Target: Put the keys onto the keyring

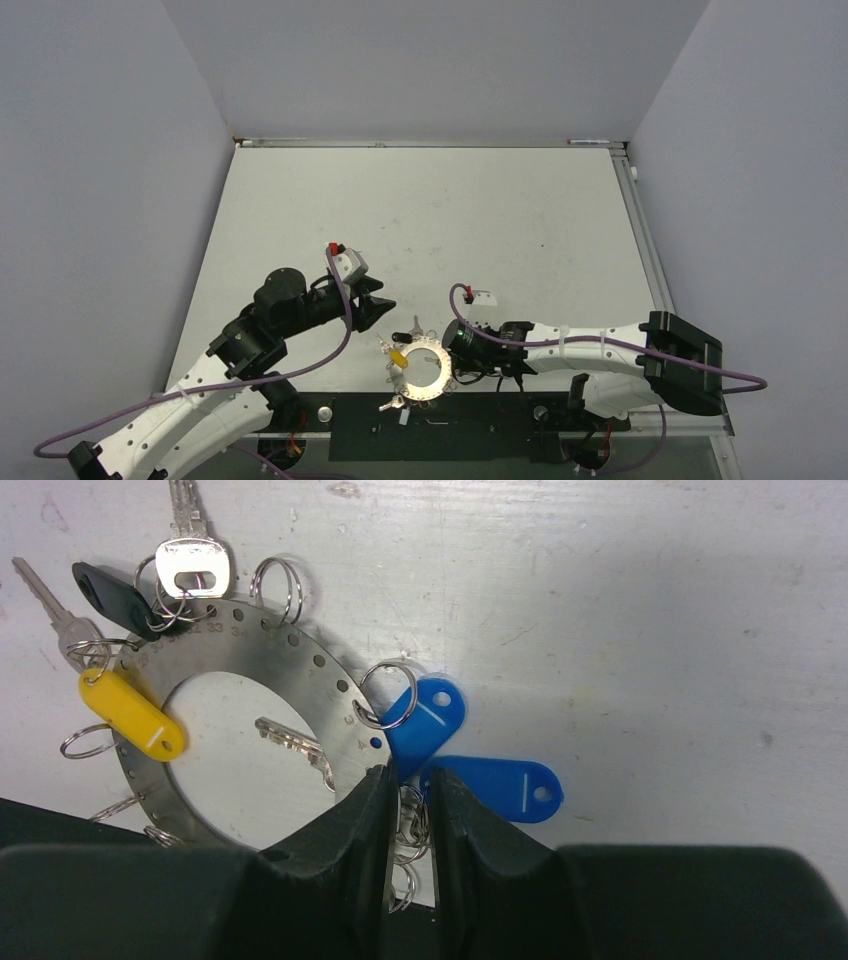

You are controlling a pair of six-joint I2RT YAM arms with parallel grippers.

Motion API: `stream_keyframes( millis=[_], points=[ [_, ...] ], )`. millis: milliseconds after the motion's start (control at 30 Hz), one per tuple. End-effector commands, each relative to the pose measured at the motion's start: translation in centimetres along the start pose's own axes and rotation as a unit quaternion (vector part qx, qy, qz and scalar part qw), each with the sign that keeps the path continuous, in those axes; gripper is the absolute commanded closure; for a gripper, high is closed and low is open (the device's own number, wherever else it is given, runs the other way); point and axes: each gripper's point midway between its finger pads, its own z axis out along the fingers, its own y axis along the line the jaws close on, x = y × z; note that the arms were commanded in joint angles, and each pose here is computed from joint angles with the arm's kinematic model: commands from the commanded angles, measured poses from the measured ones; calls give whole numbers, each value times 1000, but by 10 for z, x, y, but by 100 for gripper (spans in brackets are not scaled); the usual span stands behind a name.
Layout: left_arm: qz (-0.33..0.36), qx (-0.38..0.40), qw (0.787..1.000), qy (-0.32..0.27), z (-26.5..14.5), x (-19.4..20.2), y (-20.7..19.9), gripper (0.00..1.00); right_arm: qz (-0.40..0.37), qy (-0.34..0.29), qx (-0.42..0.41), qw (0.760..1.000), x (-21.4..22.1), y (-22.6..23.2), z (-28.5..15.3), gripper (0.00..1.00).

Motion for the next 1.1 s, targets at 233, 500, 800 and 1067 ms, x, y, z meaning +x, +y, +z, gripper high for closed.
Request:
stream_keyframes(
  millis=[233,500,800,1067],
  points=[
    [5,-2,1000,-21,-1,-11,0,54,44,-6,-48,998,3,10,-11,80],
    [5,-4,1000,-21,-1,-11,0,53,65,-4,-76,995,7,10,-13,79],
    [5,-5,1000,-19,-1,-9,1,53,54,3,-81,995,13,15,-2,81],
    [6,-4,1000,-20,-1,-10,0,53,59,-6,-101,993,8,22,-8,94]
  ],
)
